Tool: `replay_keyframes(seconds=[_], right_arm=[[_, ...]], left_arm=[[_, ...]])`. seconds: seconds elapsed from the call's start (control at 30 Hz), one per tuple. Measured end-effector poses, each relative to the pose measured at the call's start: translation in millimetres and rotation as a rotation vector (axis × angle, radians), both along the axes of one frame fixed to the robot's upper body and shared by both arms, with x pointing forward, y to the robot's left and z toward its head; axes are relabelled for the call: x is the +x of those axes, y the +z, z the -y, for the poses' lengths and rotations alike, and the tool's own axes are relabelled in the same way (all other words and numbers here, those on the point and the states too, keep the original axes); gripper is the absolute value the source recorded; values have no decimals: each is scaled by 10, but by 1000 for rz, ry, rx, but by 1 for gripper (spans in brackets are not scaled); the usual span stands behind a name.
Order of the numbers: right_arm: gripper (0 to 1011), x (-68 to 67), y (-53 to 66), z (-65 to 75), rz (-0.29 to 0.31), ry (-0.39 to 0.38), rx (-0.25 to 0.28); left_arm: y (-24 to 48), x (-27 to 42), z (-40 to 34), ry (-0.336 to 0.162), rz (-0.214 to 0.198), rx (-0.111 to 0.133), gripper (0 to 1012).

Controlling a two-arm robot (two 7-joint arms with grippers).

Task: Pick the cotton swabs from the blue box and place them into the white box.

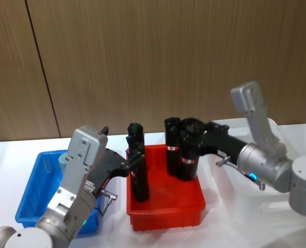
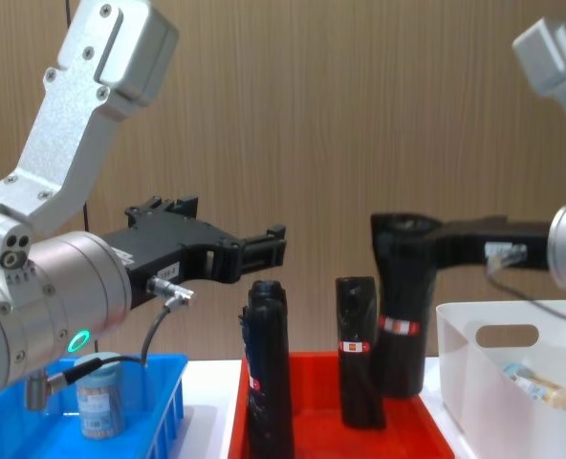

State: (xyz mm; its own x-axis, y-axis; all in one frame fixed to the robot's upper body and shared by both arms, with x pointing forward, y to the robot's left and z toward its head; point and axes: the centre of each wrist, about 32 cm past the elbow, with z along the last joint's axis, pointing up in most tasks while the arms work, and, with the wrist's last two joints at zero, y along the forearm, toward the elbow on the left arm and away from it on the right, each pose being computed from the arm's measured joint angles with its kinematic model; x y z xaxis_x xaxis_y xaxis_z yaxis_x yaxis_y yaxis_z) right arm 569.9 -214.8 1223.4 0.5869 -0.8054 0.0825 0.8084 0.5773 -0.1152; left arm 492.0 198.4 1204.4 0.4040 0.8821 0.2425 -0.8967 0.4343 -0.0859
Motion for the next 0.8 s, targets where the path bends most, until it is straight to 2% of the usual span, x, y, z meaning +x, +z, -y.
replay_keyframes(seconds=[0.43, 0.63, 0.8], right_arm=[[556, 5, 369, 244, 91, -59, 32], [555, 11, 476, 361, 121, -97, 42], [555, 22, 522, 445, 140, -127, 41]], left_arm=[[0, 0, 0, 0, 0, 0, 1004], [0, 0, 0, 0, 0, 0, 1004], [0, 0, 0, 0, 0, 0, 1004]])
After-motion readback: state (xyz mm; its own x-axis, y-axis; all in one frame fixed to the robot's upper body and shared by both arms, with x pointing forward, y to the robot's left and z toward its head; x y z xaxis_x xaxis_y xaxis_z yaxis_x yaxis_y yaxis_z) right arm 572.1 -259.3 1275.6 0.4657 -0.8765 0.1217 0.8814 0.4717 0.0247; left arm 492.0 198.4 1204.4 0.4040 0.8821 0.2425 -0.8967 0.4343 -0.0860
